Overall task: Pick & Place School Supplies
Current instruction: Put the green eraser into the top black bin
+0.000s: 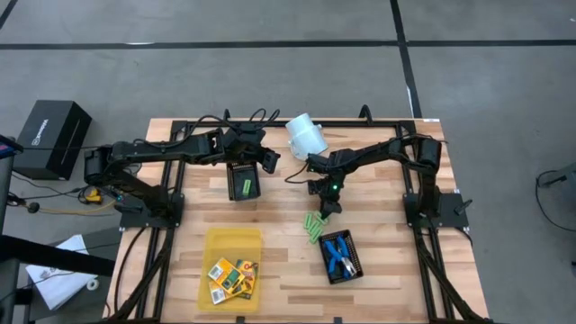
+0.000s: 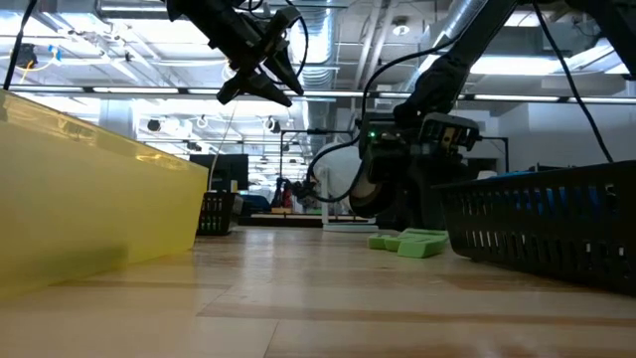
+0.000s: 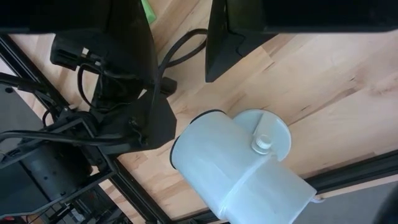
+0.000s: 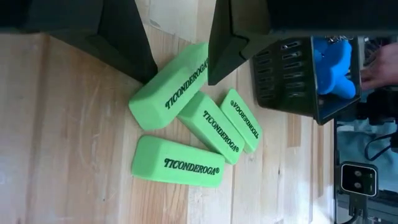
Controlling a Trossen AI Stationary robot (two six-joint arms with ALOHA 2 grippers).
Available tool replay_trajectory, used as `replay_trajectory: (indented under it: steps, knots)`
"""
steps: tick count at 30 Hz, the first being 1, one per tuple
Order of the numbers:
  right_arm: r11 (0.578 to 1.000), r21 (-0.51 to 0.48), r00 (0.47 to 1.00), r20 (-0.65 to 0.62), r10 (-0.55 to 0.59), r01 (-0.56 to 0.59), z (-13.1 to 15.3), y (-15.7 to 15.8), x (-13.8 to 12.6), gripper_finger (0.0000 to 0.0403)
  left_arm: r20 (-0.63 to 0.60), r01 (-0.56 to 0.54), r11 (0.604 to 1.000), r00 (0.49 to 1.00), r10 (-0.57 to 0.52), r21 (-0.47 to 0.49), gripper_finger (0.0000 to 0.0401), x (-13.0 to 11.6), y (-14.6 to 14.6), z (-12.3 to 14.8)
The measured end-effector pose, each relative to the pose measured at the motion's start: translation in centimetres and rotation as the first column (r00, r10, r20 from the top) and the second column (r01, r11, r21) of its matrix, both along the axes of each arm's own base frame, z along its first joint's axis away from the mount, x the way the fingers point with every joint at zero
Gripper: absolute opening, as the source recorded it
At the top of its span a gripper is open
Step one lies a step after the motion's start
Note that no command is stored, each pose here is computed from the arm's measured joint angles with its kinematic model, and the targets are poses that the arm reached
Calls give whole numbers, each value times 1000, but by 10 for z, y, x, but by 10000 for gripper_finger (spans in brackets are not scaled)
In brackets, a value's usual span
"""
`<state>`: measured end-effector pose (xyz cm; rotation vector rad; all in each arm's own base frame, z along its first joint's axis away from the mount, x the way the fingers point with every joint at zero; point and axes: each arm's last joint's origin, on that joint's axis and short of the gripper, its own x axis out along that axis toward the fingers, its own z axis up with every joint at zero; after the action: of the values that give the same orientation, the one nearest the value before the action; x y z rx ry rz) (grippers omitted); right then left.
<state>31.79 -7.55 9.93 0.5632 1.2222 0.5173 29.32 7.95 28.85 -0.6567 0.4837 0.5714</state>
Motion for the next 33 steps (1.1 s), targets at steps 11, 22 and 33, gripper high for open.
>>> replay_trajectory:
  steps: [11, 22, 33]
  knots:
    - [1000, -14, 1000, -5, -20, 20, 0, 0, 2, 102, 1, 0, 1000, 1000, 0, 0, 129, 0, 0, 0]
    - [1000, 9, 1000, 2, -21, 21, 3, 0, 7, 1, 10, 0, 1000, 1000, 0, 2, 129, 1, 0, 1]
    - [998, 57, 998, 60, -28, 25, 15, -5, 17, 0, 28, 0, 1000, 1000, 0, 6, 129, 2, 0, 2]
